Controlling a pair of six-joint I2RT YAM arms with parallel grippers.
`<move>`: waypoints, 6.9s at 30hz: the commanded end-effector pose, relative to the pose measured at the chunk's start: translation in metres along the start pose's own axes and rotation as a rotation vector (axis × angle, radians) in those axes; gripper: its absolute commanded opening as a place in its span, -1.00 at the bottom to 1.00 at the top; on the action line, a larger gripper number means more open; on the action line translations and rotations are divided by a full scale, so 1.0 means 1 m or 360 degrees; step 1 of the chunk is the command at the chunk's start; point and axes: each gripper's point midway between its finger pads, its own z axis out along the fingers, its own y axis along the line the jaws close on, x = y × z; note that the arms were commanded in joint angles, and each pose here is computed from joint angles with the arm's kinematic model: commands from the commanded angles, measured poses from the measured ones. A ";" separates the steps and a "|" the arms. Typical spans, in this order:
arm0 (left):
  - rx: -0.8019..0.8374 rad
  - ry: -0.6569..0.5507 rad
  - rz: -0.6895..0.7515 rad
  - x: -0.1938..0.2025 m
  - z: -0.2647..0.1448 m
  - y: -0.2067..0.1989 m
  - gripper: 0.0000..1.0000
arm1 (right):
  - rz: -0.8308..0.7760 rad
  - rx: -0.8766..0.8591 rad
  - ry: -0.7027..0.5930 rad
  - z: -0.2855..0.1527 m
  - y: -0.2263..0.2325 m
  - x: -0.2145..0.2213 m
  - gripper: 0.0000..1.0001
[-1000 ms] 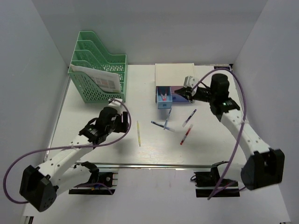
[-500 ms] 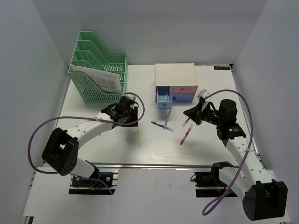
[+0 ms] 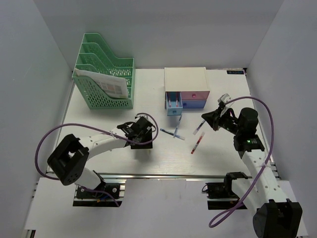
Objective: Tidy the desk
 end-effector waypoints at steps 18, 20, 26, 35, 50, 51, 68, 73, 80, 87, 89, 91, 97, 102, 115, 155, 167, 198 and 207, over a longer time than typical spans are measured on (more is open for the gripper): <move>-0.0349 -0.0404 -0.0134 0.011 0.030 0.006 0.08 | -0.0040 0.0030 -0.0055 -0.003 -0.006 -0.007 -0.78; -0.0373 -0.0393 -0.0128 0.020 0.033 0.006 0.06 | -0.0044 0.0035 -0.0057 -0.003 -0.007 -0.007 -0.78; -0.0441 -0.0392 -0.0110 0.033 0.046 0.006 -0.21 | -0.0038 0.0042 -0.0055 -0.004 -0.009 -0.006 -0.77; -0.0442 -0.0379 -0.0071 0.048 0.043 0.004 -0.93 | -0.0040 0.0048 -0.0065 -0.006 -0.009 -0.009 -0.79; 0.0102 -0.0500 0.0421 -0.062 -0.124 -0.100 -1.00 | -0.0064 0.0050 -0.0081 -0.009 -0.009 -0.014 -0.81; 0.0160 -0.0513 0.0448 -0.076 -0.145 -0.112 -1.00 | -0.0064 0.0050 -0.0081 -0.009 -0.009 -0.014 -0.81; 0.0288 -0.0397 0.0393 -0.180 -0.139 -0.183 -1.00 | -0.0101 0.0058 -0.0114 -0.014 -0.006 -0.019 -0.81; 0.0269 -0.0449 0.0277 -0.207 -0.129 -0.174 -1.00 | -0.0108 0.0041 -0.0114 -0.014 -0.004 -0.019 -0.81; 0.0175 -0.0327 0.0243 -0.203 -0.088 -0.154 -1.00 | -0.0128 0.0050 -0.0129 -0.015 -0.004 -0.021 -0.81; 0.0167 -0.0296 0.0229 -0.206 -0.078 -0.149 -1.00 | -0.0140 0.0056 -0.0128 -0.016 -0.004 -0.021 -0.81; 0.0168 -0.0281 0.0232 -0.204 -0.075 -0.149 -1.00 | -0.0143 0.0053 -0.0128 -0.016 -0.004 -0.021 -0.81; 0.0175 -0.0261 0.0235 -0.201 -0.071 -0.149 -1.00 | -0.0147 0.0061 -0.0127 -0.016 -0.005 -0.020 -0.81; 0.0184 -0.0237 0.0239 -0.195 -0.068 -0.148 -1.00 | -0.0152 0.0066 -0.0127 -0.016 -0.005 -0.020 -0.81; 0.0177 -0.0227 0.0248 -0.192 -0.064 -0.146 -1.00 | -0.0157 0.0064 -0.0127 -0.016 -0.005 -0.020 -0.81; 0.0146 -0.0328 0.0157 -0.225 -0.036 -0.149 -1.00 | -0.0178 0.0079 -0.0124 -0.017 -0.006 -0.018 -0.81; 0.0330 -0.0752 0.0307 -0.070 -0.109 0.003 0.28 | -0.0252 -0.0438 0.0262 0.028 0.018 0.057 0.15; 0.0423 -0.0723 0.0465 -0.072 -0.109 -0.019 -0.36 | 0.0347 -0.0109 0.0550 0.065 -0.016 0.063 -1.00; 0.0261 -0.0881 0.0335 -0.063 -0.121 0.027 0.09 | 0.0807 0.0397 0.0792 0.103 0.026 0.130 -0.03; 0.0236 -0.0881 0.0331 -0.064 -0.120 0.029 0.09 | 0.0870 0.0496 0.0796 0.113 0.028 0.150 0.08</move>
